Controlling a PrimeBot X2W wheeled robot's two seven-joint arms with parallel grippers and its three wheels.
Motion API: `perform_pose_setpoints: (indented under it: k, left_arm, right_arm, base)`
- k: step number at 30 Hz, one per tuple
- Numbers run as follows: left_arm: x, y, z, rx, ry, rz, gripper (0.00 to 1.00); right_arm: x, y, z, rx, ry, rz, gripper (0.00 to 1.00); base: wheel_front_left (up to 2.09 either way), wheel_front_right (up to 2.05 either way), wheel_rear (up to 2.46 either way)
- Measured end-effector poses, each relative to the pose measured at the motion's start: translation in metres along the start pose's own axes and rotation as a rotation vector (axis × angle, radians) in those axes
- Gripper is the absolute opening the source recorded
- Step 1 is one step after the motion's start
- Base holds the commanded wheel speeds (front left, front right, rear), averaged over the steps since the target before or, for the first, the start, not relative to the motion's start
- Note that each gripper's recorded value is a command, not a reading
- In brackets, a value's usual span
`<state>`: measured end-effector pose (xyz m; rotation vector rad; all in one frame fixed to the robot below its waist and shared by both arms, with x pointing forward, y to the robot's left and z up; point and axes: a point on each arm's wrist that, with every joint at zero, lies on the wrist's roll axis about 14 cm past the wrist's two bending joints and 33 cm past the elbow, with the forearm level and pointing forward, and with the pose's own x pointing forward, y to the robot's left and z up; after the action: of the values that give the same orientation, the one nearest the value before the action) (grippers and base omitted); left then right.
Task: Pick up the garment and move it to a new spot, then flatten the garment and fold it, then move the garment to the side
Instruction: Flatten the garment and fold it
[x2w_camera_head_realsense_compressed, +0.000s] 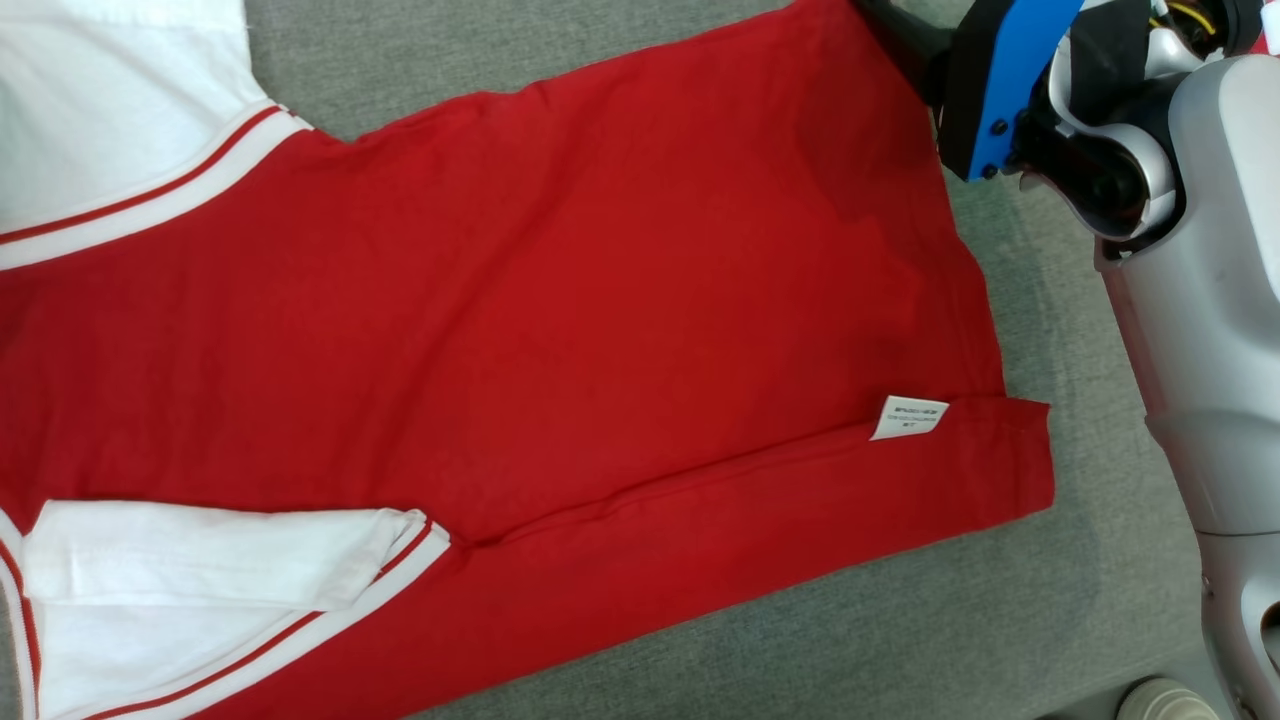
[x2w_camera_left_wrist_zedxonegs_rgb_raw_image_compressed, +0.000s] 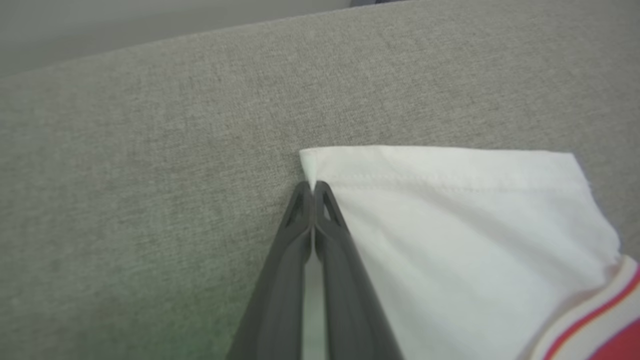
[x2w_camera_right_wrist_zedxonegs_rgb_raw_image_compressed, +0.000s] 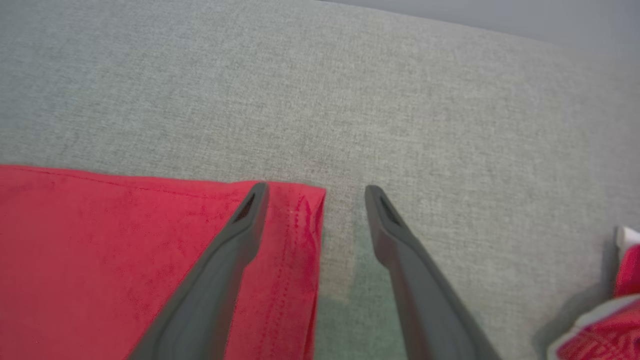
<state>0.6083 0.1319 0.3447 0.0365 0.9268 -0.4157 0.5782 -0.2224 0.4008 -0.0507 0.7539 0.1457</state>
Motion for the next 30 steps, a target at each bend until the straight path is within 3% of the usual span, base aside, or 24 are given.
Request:
perform_pose_setpoints:
  k: [6, 7, 8, 10, 17, 20, 30]
  left_arm:
    - [0.003, -0.004, -0.001, -0.033, -0.032, -0.028, 0.0]
    - [0.004, -0.004, -0.002, -0.035, -0.032, -0.028, 0.0]
    - [0.004, -0.004, -0.001, -0.037, -0.038, -0.028, 0.0]
    - [0.005, -0.004, 0.0, -0.048, -0.054, -0.032, 0.0]
    - [-0.003, -0.012, 0.031, -0.203, -0.264, -0.075, 0.0]
    - [-0.016, -0.015, 0.034, -0.21, -0.356, -0.09, 0.0]
    - [-0.101, -0.039, 0.029, -0.327, -0.685, -0.186, 0.0]
  right_arm:
    - [0.013, -0.002, -0.027, 0.014, 0.094, -0.002, 1.0]
    - [0.015, -0.002, -0.03, 0.01, 0.104, -0.002, 0.9]
    - [0.016, -0.001, -0.032, 0.002, 0.111, 0.001, 0.65]
    - [0.017, -0.001, -0.032, 0.002, 0.111, 0.004, 0.0]
    - [0.019, 0.01, -0.026, 0.01, 0.074, 0.049, 0.0]
    - [0.018, 0.01, -0.02, 0.015, 0.034, 0.055, 0.0]
    - [-0.017, 0.017, 0.005, 0.026, -0.134, 0.094, 0.0]
  base:
    - [0.0, 0.0, 0.0]
    - [0.0, 0.0, 0.0]
    - [0.0, 0.0, 0.0]
    - [0.0, 0.0, 0.0]
    - [0.0, 0.0, 0.0]
    - [0.0, 0.0, 0.0]
    - [0.0, 0.0, 0.0]
